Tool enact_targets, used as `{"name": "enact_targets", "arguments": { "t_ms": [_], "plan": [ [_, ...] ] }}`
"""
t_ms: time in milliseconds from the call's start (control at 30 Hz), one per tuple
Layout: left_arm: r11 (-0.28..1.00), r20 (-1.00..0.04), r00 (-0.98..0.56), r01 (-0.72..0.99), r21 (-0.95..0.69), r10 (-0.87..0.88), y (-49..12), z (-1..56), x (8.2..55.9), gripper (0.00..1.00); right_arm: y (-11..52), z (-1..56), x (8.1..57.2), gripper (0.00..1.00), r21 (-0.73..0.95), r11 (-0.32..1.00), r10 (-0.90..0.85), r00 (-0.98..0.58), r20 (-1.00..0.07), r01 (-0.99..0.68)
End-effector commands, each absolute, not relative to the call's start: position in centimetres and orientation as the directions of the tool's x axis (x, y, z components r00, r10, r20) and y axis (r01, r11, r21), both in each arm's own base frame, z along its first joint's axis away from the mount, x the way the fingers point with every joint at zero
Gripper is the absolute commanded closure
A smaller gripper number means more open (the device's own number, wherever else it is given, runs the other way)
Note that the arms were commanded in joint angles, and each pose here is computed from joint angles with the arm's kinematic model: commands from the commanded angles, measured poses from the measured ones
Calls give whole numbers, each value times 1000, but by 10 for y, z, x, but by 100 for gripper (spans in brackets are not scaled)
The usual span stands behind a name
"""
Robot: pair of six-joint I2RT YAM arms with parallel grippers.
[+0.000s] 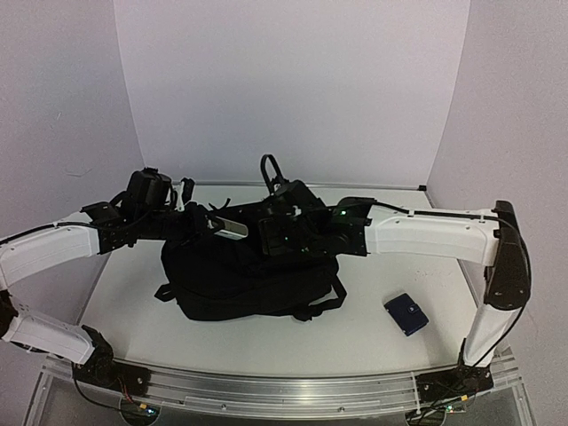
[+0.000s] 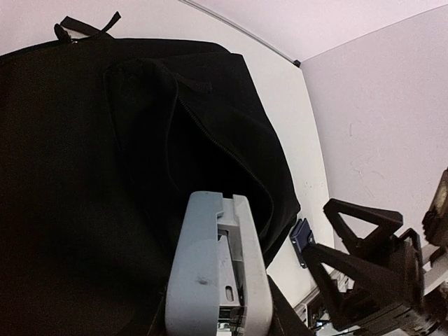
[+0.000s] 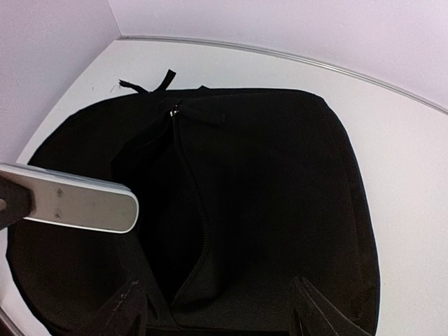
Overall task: Pack the student bag
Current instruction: Place the stationery in the student bag.
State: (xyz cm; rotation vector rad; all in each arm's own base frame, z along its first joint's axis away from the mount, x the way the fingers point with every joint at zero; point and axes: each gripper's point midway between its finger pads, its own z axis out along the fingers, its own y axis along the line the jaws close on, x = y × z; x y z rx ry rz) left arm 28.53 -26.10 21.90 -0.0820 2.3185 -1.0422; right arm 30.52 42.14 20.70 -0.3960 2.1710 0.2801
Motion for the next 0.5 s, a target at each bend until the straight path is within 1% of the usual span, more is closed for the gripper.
{"name": "enact_targets", "arguments": {
  "t_ms": [0, 133, 233, 367, 400, 467],
  "plan": [
    [679, -519, -788, 183, -711, -331, -260, 228, 299, 100, 423, 205, 319, 34, -58, 936, -243, -522, -818, -346],
    [687, -522, -789, 183, -704, -324, -260, 226, 301, 100, 430, 184, 328, 38, -119, 938, -285, -530, -799, -326],
    [695, -520, -794, 180, -696, -314, -261, 223, 301, 100, 428, 176, 335, 41, -174, 944, -303, -528, -793, -280],
    [699, -515, -799, 175, -693, -310, -262, 220, 303, 100, 420, 164, 346, 49, -262, 945, -326, -533, -781, -195],
    [700, -512, -802, 172, -693, -309, -262, 218, 303, 100, 420, 163, 348, 53, -272, 944, -329, -533, -780, -184],
    [702, -506, -804, 164, -693, -311, -262, 216, 303, 100, 420, 166, 350, 68, -269, 949, -314, -531, -787, -163]
  ]
}}
